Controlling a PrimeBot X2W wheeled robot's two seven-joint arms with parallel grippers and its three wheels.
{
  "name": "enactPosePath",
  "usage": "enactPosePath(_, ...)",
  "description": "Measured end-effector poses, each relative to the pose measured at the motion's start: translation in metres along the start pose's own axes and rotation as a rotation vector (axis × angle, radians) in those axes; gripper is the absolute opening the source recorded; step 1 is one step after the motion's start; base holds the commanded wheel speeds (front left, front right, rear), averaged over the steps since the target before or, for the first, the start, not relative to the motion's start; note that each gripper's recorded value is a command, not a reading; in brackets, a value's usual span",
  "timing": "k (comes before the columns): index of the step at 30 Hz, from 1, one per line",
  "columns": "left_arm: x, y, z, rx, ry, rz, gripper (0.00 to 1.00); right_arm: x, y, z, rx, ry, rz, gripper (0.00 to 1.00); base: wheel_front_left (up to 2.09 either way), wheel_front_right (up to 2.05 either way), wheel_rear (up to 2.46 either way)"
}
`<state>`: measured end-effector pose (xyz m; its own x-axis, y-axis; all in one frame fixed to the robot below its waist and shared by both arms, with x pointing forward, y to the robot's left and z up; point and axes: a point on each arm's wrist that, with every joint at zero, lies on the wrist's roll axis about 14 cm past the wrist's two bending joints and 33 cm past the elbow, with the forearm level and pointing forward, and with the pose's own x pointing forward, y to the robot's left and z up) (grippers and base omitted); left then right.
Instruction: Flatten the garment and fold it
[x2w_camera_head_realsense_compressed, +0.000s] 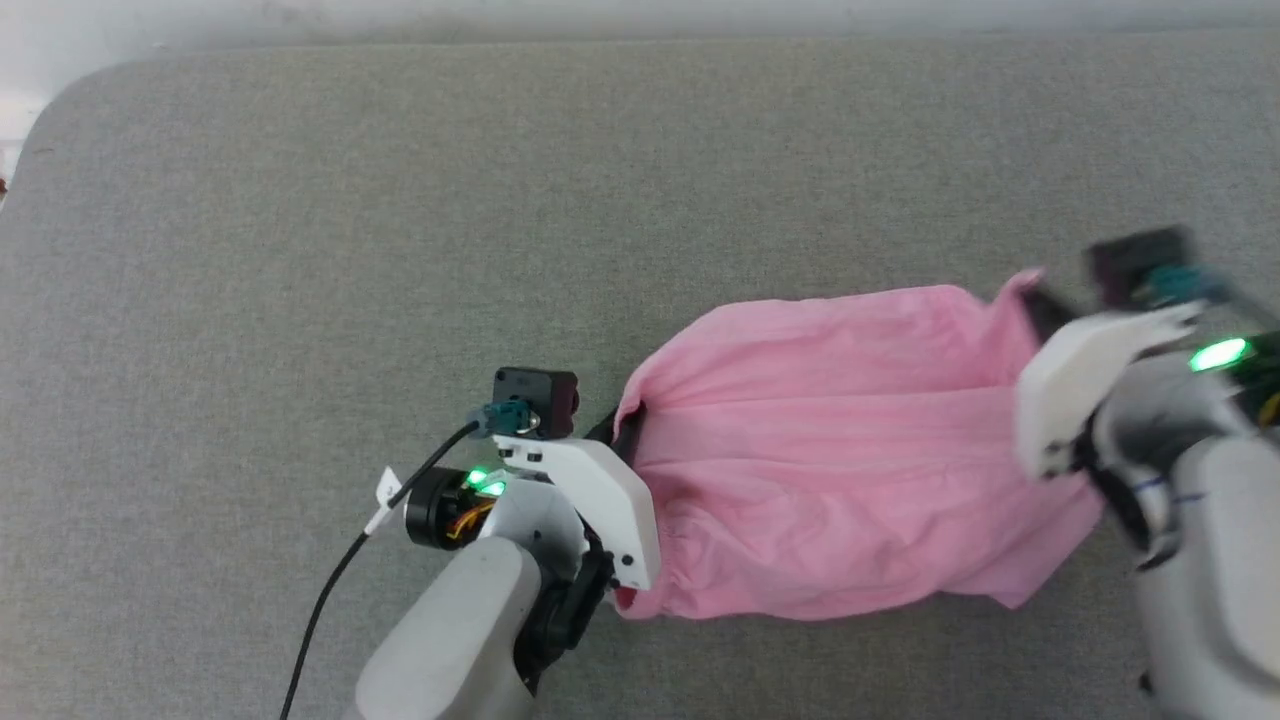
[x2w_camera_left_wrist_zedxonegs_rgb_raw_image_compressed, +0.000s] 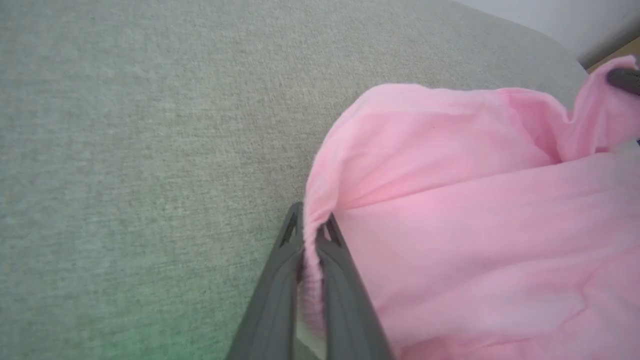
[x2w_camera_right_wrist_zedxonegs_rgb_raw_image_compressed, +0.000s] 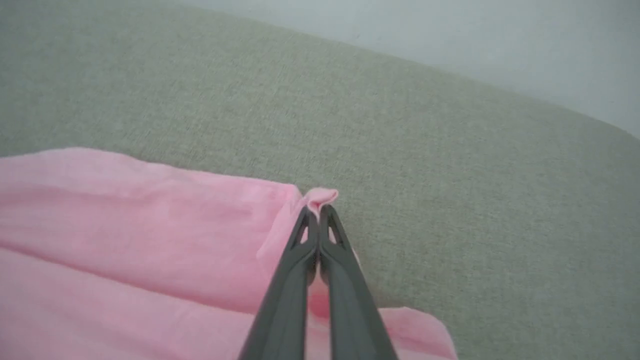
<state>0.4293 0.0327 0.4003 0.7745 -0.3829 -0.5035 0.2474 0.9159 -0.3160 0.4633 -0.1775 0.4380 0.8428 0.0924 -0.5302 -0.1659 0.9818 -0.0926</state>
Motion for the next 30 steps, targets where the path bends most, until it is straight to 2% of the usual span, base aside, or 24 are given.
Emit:
enactPosePath(4,0.000,0.005,0.009,-0.005,-0.042,0.017,0.00,-0.002,-0.048,0.022,0.136,-0.084,-0.115,0.00,0.00,0.00,0.00)
enactPosePath(10,0.002,0.002,0.011,-0.001,-0.047,0.005,0.00,-0.008,-0.103,-0.015,0.229,-0.032,-0.253,0.00,0.00,0.00,0.00)
enactPosePath(11,0.002,0.000,0.010,-0.005,-0.040,-0.002,0.00,-0.010,-0.111,-0.021,0.239,-0.031,-0.277,0.21,0.00,0.00,0.00)
enactPosePath(12,0.003,-0.003,0.009,-0.007,-0.035,-0.013,0.46,-0.012,-0.118,-0.028,0.253,-0.025,-0.300,1.00,0.00,0.00,0.00)
enactPosePath(13,0.002,-0.006,0.010,-0.009,-0.034,-0.024,1.00,-0.013,-0.121,-0.033,0.264,-0.020,-0.314,1.00,0.00,0.00,0.00)
enactPosePath(17,-0.003,-0.011,0.019,-0.003,-0.065,-0.044,1.00,-0.018,-0.123,-0.028,0.282,-0.101,-0.334,1.00,0.00,0.00,0.00)
enactPosePath(24,-0.020,-0.022,0.069,0.004,-0.227,-0.077,1.00,-0.046,-0.112,-0.030,0.287,-0.242,-0.338,1.00,0.00,0.00,0.00)
enactPosePath(30,0.000,-0.021,0.047,0.118,-0.083,-0.074,1.00,-0.066,-0.097,-0.037,0.286,-0.280,-0.321,1.00,0.00,0.00,0.00)
